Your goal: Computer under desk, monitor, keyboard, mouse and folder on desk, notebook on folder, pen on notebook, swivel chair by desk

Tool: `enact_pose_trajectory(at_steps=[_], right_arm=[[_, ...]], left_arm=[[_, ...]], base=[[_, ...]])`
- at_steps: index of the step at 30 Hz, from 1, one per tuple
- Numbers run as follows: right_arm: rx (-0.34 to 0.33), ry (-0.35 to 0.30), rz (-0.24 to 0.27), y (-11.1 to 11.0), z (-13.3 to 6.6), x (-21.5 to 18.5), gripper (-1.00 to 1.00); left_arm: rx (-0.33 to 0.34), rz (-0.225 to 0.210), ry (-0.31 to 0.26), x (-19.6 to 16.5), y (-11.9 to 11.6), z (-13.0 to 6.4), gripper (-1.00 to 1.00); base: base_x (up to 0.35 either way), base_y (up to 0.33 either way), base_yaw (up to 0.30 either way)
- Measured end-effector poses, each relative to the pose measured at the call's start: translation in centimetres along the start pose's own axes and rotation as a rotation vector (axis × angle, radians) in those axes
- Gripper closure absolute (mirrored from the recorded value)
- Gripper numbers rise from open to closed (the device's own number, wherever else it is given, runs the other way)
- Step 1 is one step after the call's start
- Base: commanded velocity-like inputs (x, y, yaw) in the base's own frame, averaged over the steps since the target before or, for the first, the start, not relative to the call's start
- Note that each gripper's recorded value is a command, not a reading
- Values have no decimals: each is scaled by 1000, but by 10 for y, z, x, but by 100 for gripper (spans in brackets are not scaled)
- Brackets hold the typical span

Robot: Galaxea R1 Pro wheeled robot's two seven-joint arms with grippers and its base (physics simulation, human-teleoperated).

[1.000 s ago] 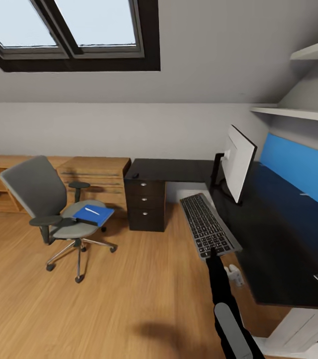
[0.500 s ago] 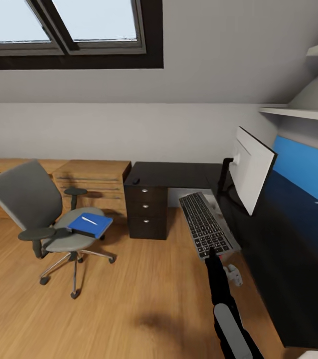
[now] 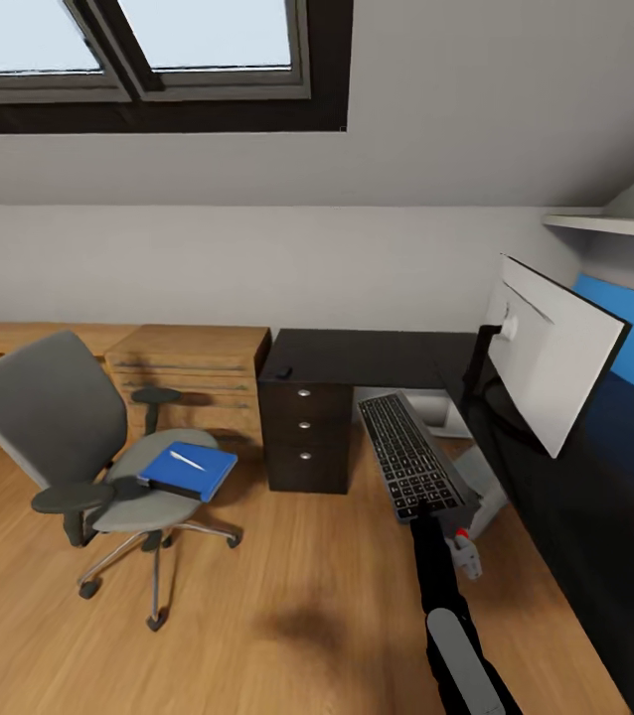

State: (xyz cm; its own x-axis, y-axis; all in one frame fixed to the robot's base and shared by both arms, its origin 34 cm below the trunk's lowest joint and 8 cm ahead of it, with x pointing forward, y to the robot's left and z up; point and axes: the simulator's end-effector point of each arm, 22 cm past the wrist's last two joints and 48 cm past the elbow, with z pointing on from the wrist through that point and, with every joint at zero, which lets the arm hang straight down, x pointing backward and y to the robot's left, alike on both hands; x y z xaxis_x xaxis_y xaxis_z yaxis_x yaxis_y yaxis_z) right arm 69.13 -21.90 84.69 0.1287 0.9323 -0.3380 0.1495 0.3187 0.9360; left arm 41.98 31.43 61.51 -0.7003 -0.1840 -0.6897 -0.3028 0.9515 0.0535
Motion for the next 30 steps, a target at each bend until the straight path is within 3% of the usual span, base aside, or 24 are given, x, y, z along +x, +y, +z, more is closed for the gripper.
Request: enact_pose_trajectory(at_steps=[8, 18, 25, 28, 30], right_arm=[[1, -1, 1, 0, 0, 0, 100], [1, 2, -1, 0, 0, 1, 100], [0, 2, 1, 0, 0, 1, 100], [1, 2, 1, 0, -1, 1, 100], [1, 1, 2, 0, -1, 1, 100]], left_arm=[[0, 0, 0, 0, 0, 0, -100], [2, 3, 1, 1, -1, 0, -100], [35, 18, -3, -1, -16, -2, -100], [119, 36, -99, -56, -57, -12, -100], [180, 59, -100, -96, -86, -29, -100]], base=[[303, 178, -162], [234, 19, -13], [258, 0, 0], [324, 0, 0], [327, 0, 0]])
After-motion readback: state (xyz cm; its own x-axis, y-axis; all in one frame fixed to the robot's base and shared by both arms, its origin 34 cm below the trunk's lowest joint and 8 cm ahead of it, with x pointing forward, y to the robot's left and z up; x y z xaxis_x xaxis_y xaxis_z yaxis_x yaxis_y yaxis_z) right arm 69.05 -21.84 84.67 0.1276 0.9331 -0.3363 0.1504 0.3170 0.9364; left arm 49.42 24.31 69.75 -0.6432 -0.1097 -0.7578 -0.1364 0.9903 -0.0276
